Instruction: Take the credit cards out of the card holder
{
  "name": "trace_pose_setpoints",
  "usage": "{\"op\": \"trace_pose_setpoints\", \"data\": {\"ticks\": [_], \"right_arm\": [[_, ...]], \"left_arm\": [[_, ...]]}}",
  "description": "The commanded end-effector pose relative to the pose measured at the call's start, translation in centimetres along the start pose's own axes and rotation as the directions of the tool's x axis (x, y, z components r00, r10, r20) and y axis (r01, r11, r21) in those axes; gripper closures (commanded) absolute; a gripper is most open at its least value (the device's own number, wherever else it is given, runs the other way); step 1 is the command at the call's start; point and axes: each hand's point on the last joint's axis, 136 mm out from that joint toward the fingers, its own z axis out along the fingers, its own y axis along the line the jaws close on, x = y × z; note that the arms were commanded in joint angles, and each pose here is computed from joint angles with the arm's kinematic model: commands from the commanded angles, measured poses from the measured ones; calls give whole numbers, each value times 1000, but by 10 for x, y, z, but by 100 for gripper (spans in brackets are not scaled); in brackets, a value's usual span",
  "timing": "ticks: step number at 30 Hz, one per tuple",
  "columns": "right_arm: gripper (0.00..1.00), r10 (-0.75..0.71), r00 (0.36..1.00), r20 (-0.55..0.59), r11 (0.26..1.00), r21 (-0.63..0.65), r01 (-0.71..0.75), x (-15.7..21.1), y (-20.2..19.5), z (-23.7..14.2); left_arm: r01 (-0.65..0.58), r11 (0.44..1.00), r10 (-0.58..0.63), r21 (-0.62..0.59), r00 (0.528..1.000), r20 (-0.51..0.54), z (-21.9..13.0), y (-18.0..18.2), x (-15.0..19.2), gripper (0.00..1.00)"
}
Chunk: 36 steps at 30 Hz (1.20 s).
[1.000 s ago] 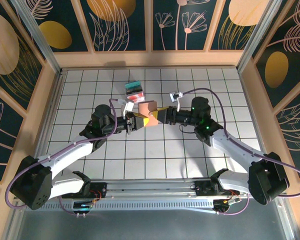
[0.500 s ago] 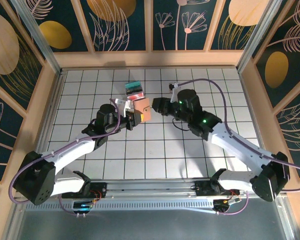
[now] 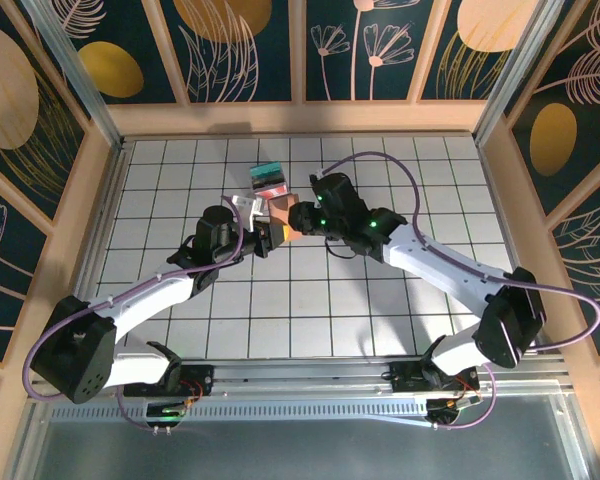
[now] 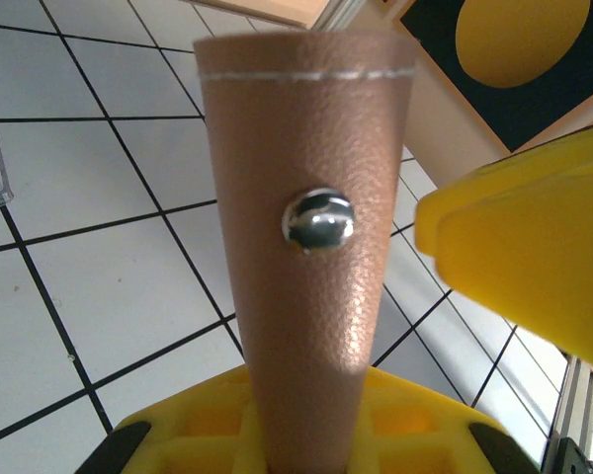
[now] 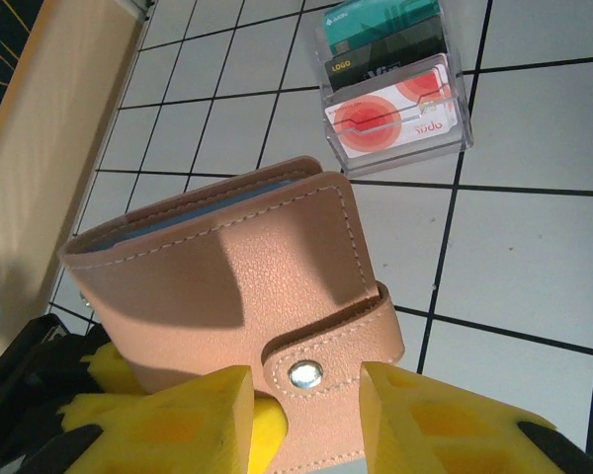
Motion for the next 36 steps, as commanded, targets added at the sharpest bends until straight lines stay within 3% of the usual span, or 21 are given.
{"op": "trace_pose_setpoints", "data": {"ticks": [1,11,23,32,36], "right_arm": [[67,2,1000,-18,1000,-14,-2,-2,10,2],[67,-13,999,-48,1000,-25,12,5,12,18],[67,-7,999,-49,995,98,11,10,-13,34],[86,26,999,-34,988,153,-20,12,-33,33],[90,29,999,-21,990,138,-26,10,-32,29]], "left_arm": [[-23,999,20,46,997,71,1,-14,-25,100],[-23,997,18,77,998,65,2,-20,-25,100],[-66,981,54,182,996,71,-7,-41,-25,100],[-84,979,66,183,992,105,-13,-46,-32,100],[-62,988,48,141,994,100,-10,-37,-30,100]]}}
